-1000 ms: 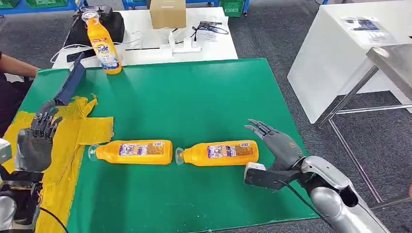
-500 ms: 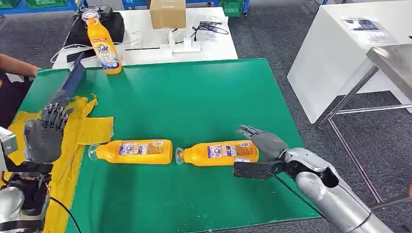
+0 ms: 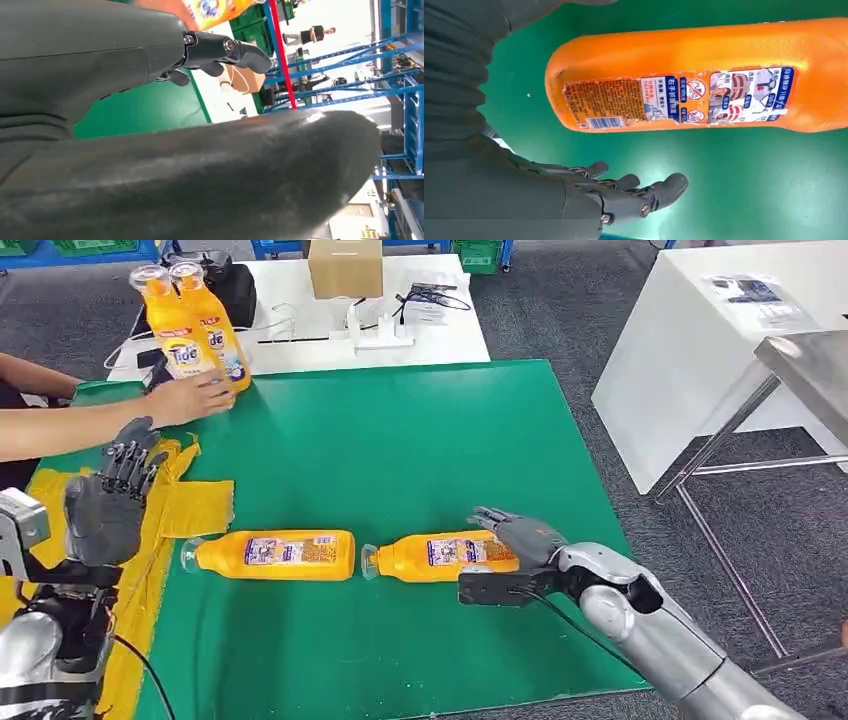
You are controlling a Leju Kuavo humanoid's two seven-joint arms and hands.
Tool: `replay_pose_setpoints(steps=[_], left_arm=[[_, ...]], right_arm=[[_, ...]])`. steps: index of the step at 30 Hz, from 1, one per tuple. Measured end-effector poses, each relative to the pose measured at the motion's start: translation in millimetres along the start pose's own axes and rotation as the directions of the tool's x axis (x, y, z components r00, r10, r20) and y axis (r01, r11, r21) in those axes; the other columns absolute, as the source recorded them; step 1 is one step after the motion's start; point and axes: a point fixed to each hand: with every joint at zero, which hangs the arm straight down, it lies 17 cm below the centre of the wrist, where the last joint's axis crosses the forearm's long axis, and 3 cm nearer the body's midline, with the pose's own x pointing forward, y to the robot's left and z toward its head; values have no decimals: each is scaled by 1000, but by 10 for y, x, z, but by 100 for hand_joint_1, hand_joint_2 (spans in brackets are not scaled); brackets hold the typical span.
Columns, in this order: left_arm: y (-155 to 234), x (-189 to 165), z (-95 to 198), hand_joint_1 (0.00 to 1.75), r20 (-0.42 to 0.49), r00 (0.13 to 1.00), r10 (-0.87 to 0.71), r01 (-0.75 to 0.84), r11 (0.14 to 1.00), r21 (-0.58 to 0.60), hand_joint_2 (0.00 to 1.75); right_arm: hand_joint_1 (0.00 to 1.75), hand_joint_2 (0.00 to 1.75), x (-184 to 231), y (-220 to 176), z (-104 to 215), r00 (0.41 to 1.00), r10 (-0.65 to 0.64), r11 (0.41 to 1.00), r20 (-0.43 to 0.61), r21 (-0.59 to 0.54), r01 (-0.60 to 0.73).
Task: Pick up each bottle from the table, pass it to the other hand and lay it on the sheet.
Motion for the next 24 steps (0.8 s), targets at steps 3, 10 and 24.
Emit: replay_pose_setpoints(steps=[3,10,24], left_arm=[[-19,-3,-7,0,0,1000,1,-1,1000,-5,0],[-81,4,-95,0,-1,1000,8,-8,1000,-18,0],[-246,33,-349,0,9,997,79,-78,996,-36,0]], right_arm=[[0,175,16,28,-25,1000,1,1000,2,9,-1],[0,175,-29,192,-150,997,58,997,-49,48,-56],[175,175,-542,1006,-203,910,385,908,-154,240,-343]])
